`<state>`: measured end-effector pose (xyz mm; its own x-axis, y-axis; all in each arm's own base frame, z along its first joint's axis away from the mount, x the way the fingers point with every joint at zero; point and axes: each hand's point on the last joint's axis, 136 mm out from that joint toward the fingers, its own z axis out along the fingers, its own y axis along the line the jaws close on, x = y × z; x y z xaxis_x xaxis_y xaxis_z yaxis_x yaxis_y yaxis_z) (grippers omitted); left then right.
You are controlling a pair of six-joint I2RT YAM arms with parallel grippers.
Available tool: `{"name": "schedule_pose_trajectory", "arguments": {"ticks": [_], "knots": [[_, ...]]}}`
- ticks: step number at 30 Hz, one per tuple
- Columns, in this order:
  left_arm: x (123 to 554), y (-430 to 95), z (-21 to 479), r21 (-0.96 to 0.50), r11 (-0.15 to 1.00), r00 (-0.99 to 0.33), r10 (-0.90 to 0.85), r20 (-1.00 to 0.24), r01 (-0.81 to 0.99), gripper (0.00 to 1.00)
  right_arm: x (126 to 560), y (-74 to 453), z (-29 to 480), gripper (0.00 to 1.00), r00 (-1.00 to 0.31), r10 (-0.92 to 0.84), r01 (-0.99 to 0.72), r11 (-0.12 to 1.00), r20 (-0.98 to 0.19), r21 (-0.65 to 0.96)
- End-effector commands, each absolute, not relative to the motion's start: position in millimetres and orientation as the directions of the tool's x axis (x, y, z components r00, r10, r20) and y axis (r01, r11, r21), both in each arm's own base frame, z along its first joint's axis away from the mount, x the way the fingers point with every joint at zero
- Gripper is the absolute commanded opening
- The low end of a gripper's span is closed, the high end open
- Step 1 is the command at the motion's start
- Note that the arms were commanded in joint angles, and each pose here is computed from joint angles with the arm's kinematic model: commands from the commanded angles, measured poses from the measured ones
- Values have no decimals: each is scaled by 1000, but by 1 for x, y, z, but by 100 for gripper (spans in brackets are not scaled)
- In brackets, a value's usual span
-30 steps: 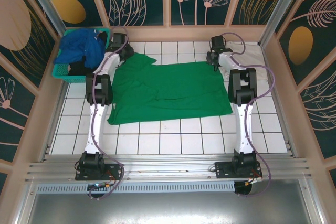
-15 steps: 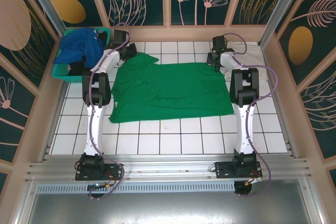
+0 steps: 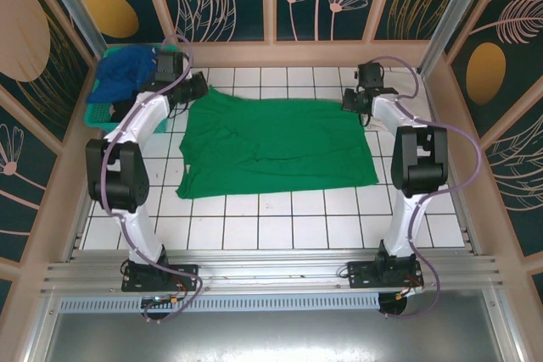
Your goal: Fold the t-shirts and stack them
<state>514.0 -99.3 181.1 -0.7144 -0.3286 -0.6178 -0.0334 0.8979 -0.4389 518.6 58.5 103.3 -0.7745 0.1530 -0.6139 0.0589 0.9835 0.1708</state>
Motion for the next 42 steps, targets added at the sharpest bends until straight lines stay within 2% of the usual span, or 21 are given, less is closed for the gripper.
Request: {"name": "schedule_pose_trajectory", "arguments": {"ticks": [1,9,15,20,26,34,37,40,42], "knots": [[484,-98,196,-452,892,-678,-326,-658,9,0,508,57,119,0,-740,167,10,971,-651,239],[396,-84,160,-465,884,-695,-364,-620,-48,0,476,47,91,0,-768,195,28,962,-610,272],[358,-85,130,-514,854,-718,-409,-563,-83,0,463,45,83,1,-777,221,48,954,-589,295],[343,-80,118,-498,860,-733,-408,-545,-109,0,453,42,82,1,-779,231,62,954,-584,294],[338,-74,131,-489,864,-704,-423,-570,-124,0,447,40,83,0,-780,249,77,948,-574,308],[325,-74,118,-502,852,-719,-440,-538,-145,0,433,35,54,0,-814,253,116,953,-524,280],[318,-76,106,-517,842,-726,-450,-520,-152,0,430,32,47,7,-820,263,138,953,-508,271],[310,-77,93,-518,839,-747,-450,-490,-166,0,425,29,47,8,-825,277,165,952,-492,259],[304,-73,87,-498,848,-749,-448,-488,-183,0,420,24,49,13,-823,288,191,952,-489,239]]}}
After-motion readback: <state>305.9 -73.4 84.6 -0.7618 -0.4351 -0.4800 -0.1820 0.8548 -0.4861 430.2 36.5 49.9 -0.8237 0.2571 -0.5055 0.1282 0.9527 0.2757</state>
